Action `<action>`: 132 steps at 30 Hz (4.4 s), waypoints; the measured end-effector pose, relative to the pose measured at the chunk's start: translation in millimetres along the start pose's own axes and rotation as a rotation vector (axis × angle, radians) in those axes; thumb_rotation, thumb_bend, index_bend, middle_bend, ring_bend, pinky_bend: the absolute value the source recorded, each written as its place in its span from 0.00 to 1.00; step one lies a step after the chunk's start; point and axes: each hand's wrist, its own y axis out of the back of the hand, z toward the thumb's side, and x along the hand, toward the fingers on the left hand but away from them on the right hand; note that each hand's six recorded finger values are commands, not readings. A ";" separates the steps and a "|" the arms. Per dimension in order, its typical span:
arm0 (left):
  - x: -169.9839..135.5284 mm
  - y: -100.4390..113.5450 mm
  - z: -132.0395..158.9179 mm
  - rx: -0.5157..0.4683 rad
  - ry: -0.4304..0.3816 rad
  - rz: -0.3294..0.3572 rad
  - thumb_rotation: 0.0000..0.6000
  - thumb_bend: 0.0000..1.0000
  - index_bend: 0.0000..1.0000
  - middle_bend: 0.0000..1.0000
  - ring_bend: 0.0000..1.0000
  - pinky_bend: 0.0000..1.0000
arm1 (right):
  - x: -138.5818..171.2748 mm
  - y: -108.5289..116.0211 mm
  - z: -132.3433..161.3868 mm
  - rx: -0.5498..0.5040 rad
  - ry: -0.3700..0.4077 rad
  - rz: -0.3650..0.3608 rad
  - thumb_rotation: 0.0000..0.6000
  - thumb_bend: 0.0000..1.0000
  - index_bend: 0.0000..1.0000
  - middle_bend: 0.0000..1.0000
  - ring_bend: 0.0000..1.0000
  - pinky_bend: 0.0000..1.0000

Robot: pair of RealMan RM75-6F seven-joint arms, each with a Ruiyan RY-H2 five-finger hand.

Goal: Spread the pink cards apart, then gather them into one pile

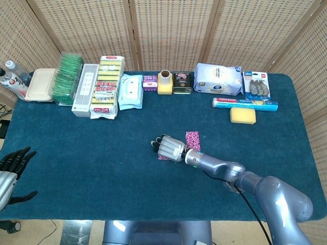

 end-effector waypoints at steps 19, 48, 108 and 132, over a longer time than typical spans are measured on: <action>0.6 -0.7 0.3 0.001 0.002 -0.002 1.00 0.08 0.00 0.00 0.00 0.06 | 4.2 -2.5 3.9 -0.032 -0.005 -0.027 1.00 0.13 0.47 0.16 0.25 0.44; 2.2 -2.1 1.3 0.006 -0.001 -0.008 1.00 0.08 0.00 0.00 0.00 0.06 | 23.6 0.9 -7.9 -0.012 -0.022 -0.056 1.00 0.17 0.49 0.17 0.26 0.46; 4.8 -8.3 5.6 0.020 0.003 -0.026 1.00 0.08 0.00 0.00 0.00 0.06 | 56.5 -40.1 -46.5 0.045 -0.130 0.074 1.00 0.17 0.47 0.17 0.27 0.48; 4.5 -7.9 5.8 0.021 0.003 -0.024 1.00 0.08 0.00 0.00 0.00 0.06 | 58.0 -31.2 -49.0 0.033 -0.131 0.058 1.00 0.14 0.23 0.17 0.26 0.49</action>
